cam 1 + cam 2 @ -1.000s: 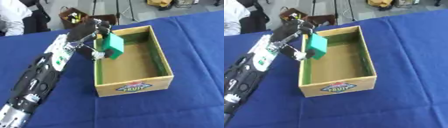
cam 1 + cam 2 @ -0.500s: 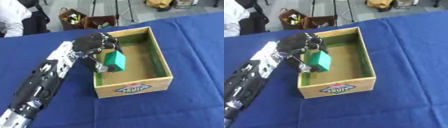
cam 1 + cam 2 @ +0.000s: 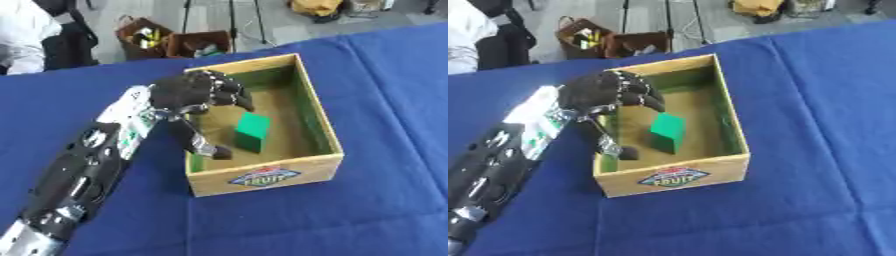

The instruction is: Pick up objects on the table and place them in the box.

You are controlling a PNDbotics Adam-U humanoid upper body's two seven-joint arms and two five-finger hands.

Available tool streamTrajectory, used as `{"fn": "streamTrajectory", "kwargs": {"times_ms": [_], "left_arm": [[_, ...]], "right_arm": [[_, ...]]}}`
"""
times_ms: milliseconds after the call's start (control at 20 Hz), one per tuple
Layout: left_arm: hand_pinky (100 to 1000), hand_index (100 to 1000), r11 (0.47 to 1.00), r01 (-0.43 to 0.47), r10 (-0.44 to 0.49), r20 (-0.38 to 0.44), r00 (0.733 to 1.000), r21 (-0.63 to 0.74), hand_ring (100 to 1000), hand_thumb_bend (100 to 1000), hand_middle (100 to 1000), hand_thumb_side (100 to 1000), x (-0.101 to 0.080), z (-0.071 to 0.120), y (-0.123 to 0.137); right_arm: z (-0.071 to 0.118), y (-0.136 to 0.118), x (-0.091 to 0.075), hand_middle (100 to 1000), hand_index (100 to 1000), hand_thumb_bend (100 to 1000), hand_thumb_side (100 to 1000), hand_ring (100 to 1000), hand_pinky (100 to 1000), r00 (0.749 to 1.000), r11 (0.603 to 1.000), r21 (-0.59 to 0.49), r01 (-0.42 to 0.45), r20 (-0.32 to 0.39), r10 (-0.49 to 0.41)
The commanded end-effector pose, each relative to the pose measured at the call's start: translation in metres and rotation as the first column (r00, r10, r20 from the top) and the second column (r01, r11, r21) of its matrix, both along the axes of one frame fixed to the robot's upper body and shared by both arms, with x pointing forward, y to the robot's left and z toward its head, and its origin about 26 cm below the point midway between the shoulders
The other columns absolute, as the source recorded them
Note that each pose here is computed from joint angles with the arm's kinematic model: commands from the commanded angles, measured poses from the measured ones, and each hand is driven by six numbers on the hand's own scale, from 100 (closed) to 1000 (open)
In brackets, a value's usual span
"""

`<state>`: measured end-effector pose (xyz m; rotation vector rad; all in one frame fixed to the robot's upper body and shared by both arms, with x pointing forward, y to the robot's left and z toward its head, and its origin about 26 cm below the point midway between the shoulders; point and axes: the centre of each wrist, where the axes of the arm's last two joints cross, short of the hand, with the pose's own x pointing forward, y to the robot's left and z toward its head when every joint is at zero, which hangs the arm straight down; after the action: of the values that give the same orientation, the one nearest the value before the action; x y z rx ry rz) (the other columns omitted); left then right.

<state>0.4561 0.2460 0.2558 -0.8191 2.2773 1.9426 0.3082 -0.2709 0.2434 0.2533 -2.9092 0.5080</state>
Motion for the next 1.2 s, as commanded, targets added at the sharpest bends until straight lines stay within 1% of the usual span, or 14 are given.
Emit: {"fn": "streamTrajectory", "kwargs": {"times_ms": [50,150,300,450,550,650,750,1000,1050,1200], "left_arm": [[689,824,0.994,-0.013,0.017,0.035,0.999,-0.105,729,616,732,932,-0.001,0.018,0.017],[677,808,0.983,-0.022,0.029,0.035,0.999,-0.184,710,640,724,930,-0.002,0.021,0.025],[657,790,0.955,-0.027,0.038,0.032,0.999,-0.296,682,663,708,928,-0.008,0.025,0.036],[646,781,0.907,-0.023,0.033,0.016,0.999,-0.421,665,681,703,939,-0.017,0.029,0.043],[645,776,0.882,-0.013,0.022,0.014,1.000,-0.470,661,691,701,955,-0.025,0.037,0.046],[647,780,0.872,-0.002,0.008,0.011,1.000,-0.490,662,704,702,972,-0.030,0.045,0.044],[648,783,0.874,-0.003,0.005,0.004,1.000,-0.487,663,717,704,969,-0.032,0.048,0.043],[645,782,0.870,-0.022,0.014,-0.021,1.000,-0.492,661,717,705,966,-0.032,0.048,0.047],[643,779,0.869,-0.026,0.017,-0.024,1.000,-0.494,660,730,707,964,-0.032,0.048,0.048],[638,772,0.839,-0.048,0.035,-0.035,0.999,-0.541,653,741,706,973,-0.034,0.047,0.059]], "right_arm": [[0.006,-0.002,-0.003,698,853,100,777,889,942,1.000,1.000,0.001,0.005,0.024,-0.005],[0.005,-0.003,-0.003,698,852,100,775,888,941,1.000,1.000,0.004,0.008,0.023,-0.008],[0.003,-0.006,-0.004,698,852,100,775,888,940,1.000,1.000,0.012,0.018,0.019,-0.018],[0.002,-0.009,-0.004,699,851,100,770,887,937,0.999,0.999,0.017,0.029,0.014,-0.029],[0.000,-0.009,-0.005,699,850,100,766,886,935,0.999,0.999,0.018,0.029,0.012,-0.030],[0.000,-0.008,-0.005,700,851,100,770,886,936,1.000,1.000,0.018,0.021,0.014,-0.022],[0.001,-0.006,-0.004,700,849,100,763,883,933,1.000,1.000,0.023,0.009,0.019,-0.009],[0.001,-0.007,-0.004,701,849,100,761,883,932,1.000,0.999,0.032,-0.002,0.026,0.002],[0.001,-0.007,-0.004,703,849,100,759,883,931,1.000,0.999,0.033,-0.001,0.026,0.001],[-0.001,-0.012,-0.005,703,850,100,761,883,932,1.000,0.999,0.039,0.020,0.022,-0.020]]}}
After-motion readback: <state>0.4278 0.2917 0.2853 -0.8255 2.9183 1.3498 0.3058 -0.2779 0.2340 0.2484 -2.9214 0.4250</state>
